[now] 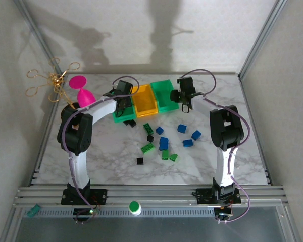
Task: Sort the legos into containers by color
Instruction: Move the container to the top-center of the table.
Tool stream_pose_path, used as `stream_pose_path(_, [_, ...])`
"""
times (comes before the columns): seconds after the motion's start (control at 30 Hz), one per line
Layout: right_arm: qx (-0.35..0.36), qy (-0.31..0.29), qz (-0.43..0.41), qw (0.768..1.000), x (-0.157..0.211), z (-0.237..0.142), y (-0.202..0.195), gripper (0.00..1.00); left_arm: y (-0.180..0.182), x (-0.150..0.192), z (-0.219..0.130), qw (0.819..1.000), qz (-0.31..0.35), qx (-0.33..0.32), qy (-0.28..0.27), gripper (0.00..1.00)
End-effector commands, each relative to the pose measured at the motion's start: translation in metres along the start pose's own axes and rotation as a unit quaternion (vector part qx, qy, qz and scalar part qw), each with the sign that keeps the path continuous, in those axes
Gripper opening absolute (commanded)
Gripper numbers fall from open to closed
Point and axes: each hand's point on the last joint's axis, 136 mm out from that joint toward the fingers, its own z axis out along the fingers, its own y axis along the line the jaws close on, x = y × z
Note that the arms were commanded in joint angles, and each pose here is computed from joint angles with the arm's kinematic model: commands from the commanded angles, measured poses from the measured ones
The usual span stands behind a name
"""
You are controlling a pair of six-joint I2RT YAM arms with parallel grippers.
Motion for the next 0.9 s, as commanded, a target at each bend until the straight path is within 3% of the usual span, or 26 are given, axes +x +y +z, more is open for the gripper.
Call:
stream_pose_path(0.0, [0.008, 0.005, 0.001, 1.000, -0.001, 0.002, -0.007, 0.31, -0.011, -0.023, -0.019, 0.999, -0.015, 0.029, -0.023, 0.54])
stream_pose_path(0.17, [0.020, 0.002, 0.008, 1.000, -0.001, -0.005, -0.019, 0.12, -0.016, -0.026, -0.022, 0.999, -0.016, 0.034, -0.025, 0.55])
stream_pose_path(0.3, [0.035, -0.005, 0.018, 0.999, 0.000, -0.017, -0.030, 0.08, -0.022, -0.034, -0.028, 0.998, -0.016, 0.046, -0.035, 0.57])
stream_pose_path(0.57, [0.073, -0.012, 0.020, 0.997, 0.013, -0.046, -0.053, 0.07, -0.042, -0.046, -0.045, 0.995, -0.021, 0.090, -0.039, 0.59])
stream_pose_path(0.73, [0.099, -0.004, 0.035, 0.994, 0.022, -0.051, -0.065, 0.08, -0.047, -0.028, -0.056, 0.992, -0.030, 0.114, -0.033, 0.60])
stream_pose_path(0.87, [0.087, -0.014, 0.044, 0.995, 0.016, -0.055, -0.060, 0.15, -0.051, -0.006, -0.063, 0.992, -0.021, 0.123, -0.017, 0.62])
